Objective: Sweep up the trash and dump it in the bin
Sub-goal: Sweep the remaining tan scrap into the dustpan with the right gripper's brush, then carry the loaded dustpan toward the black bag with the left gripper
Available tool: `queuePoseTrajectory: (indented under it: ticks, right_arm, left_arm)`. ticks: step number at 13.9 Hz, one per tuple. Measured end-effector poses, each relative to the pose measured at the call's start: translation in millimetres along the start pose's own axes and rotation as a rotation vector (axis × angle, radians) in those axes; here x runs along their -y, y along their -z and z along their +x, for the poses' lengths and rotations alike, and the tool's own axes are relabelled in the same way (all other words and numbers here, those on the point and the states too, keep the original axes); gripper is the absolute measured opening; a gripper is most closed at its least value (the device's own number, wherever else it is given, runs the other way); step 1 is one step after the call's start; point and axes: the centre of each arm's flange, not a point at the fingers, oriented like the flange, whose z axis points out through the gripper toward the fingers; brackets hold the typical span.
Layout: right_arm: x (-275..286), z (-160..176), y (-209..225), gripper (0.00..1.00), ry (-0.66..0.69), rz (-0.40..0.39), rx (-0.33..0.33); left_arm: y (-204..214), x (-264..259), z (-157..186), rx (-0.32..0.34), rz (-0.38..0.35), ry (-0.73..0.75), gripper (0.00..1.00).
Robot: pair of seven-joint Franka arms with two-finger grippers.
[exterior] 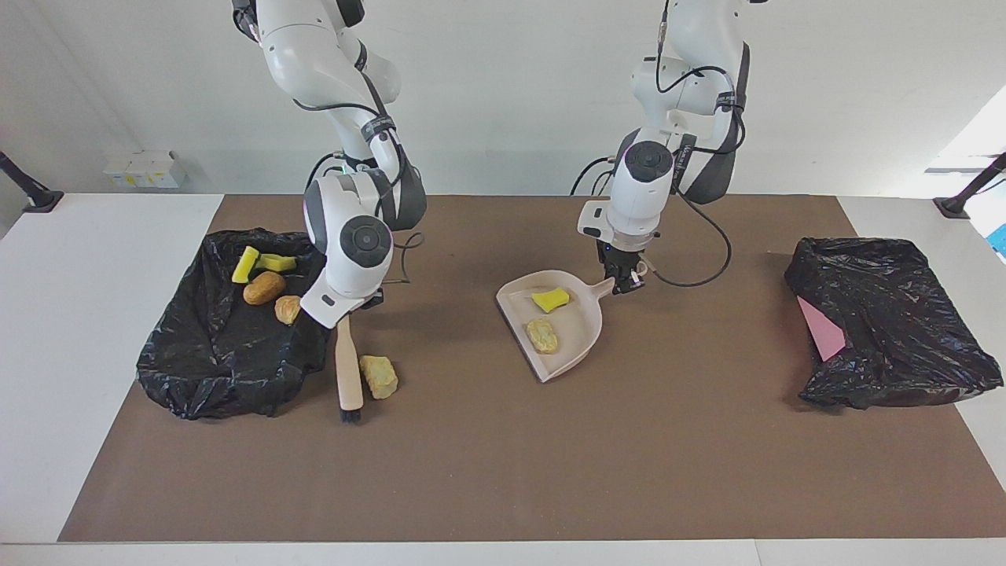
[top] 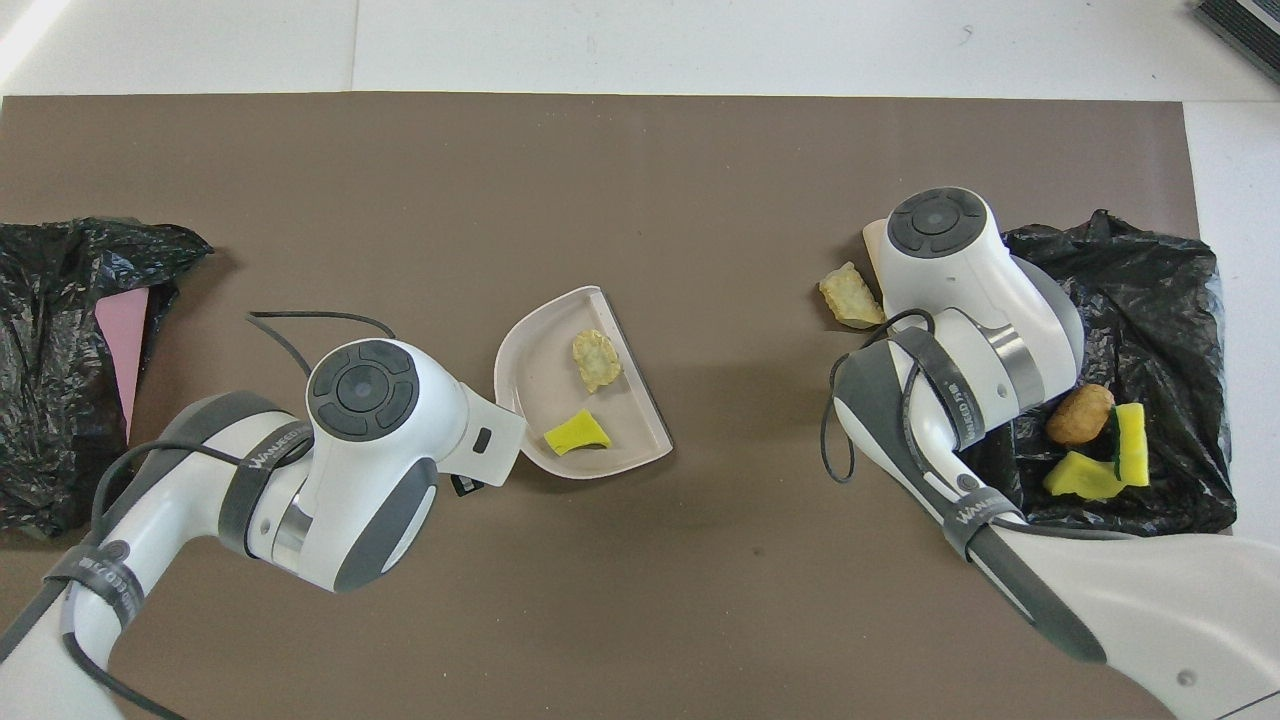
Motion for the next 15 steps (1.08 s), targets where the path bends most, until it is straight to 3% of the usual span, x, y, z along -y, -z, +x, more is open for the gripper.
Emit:
queuePoseTrajectory:
  ticks: [7, 12, 15]
  right_arm:
    - [101.7, -17.1, 30.4, 0.26, 0.088, 0.181, 0.021]
    - [181.2, -52.3, 52.4, 0.26, 0.167, 0.304, 0.059]
    - [218.9, -73.3, 64.5, 0.26, 0.215, 0.33, 0.063]
  left_arm:
    - [3.9, -29.1, 15.9, 0.064, -0.043, -0.015, 0.31]
    - [4.4, -38.7, 21.9, 0.068, -0.042, -0.031, 0.31]
    - [1.3, -38.9, 21.9, 0.055, -0.032, -0.032, 0.31]
